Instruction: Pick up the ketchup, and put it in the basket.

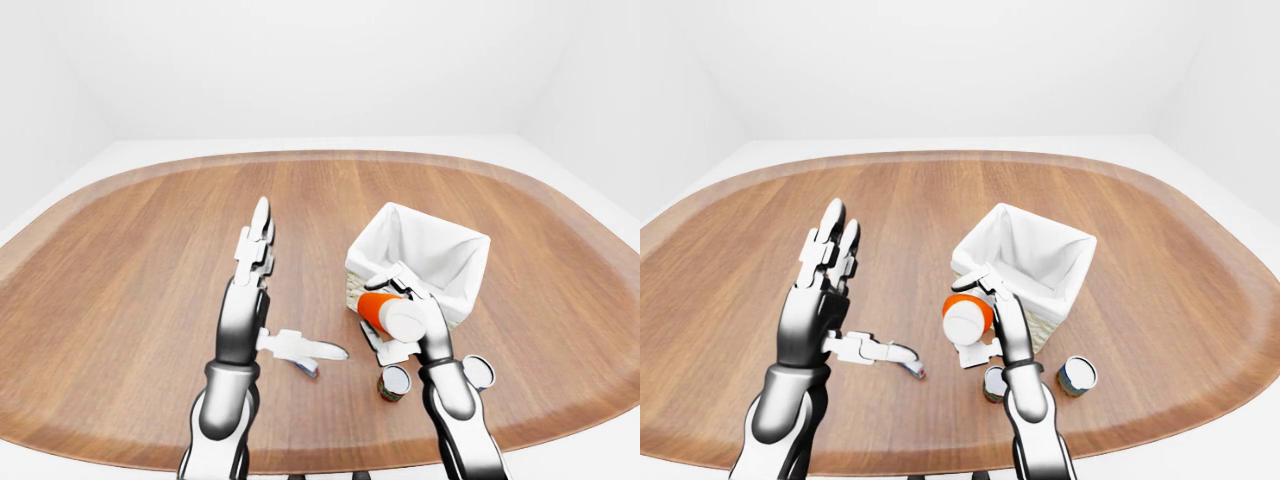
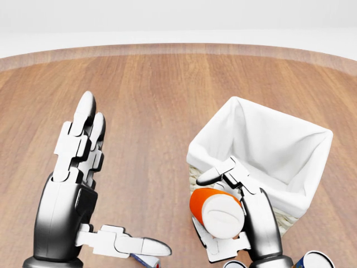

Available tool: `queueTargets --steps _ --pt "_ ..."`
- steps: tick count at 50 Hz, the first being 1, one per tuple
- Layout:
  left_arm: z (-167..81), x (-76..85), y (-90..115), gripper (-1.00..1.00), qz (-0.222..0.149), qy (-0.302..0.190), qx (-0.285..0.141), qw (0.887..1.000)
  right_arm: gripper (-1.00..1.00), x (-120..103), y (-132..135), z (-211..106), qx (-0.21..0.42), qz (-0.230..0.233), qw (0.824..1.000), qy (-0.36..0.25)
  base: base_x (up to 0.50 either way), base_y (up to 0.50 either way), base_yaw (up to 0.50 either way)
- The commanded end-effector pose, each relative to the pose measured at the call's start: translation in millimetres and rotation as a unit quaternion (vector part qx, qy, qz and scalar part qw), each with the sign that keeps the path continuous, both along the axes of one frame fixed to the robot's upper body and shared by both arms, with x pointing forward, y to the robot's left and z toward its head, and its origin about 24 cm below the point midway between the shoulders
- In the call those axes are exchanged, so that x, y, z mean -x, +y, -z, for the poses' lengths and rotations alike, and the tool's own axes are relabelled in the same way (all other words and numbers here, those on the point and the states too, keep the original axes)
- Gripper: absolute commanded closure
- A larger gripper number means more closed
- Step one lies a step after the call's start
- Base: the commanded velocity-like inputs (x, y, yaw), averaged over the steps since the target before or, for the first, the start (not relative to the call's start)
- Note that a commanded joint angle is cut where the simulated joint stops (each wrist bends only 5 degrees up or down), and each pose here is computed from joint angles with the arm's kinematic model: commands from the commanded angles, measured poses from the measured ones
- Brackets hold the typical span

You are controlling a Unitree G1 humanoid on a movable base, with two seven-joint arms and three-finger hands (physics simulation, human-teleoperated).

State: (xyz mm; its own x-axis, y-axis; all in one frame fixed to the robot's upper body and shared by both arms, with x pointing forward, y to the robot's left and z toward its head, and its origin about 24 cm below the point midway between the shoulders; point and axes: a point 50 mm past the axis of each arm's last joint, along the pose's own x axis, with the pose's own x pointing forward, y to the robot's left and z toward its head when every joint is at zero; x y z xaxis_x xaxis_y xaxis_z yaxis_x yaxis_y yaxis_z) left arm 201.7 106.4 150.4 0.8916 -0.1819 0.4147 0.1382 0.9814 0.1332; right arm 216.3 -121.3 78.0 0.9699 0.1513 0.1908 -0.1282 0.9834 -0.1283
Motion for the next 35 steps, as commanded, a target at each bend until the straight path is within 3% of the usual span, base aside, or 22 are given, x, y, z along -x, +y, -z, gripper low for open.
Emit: queueTargets --steps 1,8,20,35 --pt "23.6 -3.6 35.8 -1.00 -0.053 0.059 -0.001 0.997 1.00 -0.5 -1.3 -1.1 0.007 0.026 1.000 -0.008 0.00 0.00 0.00" --pt "48.3 -9.6 54.3 -1.00 -0.082 0.114 0.007 0.990 1.00 -0.3 -0.5 -1.4 0.010 0.024 1.000 -0.008 0.00 0.00 0.00" --pt "56.6 -6.4 75.6 -1.00 -0.109 0.121 0.017 0.987 1.00 -1.9 -0.3 0.2 0.012 0.026 1.000 -0.008 0.00 0.00 0.00" --pt "63.2 -4.9 77.8 -1.00 -0.112 0.127 0.018 0.985 1.00 -0.5 0.7 -0.4 0.013 0.023 1.000 -0.007 0.00 0.00 0.00"
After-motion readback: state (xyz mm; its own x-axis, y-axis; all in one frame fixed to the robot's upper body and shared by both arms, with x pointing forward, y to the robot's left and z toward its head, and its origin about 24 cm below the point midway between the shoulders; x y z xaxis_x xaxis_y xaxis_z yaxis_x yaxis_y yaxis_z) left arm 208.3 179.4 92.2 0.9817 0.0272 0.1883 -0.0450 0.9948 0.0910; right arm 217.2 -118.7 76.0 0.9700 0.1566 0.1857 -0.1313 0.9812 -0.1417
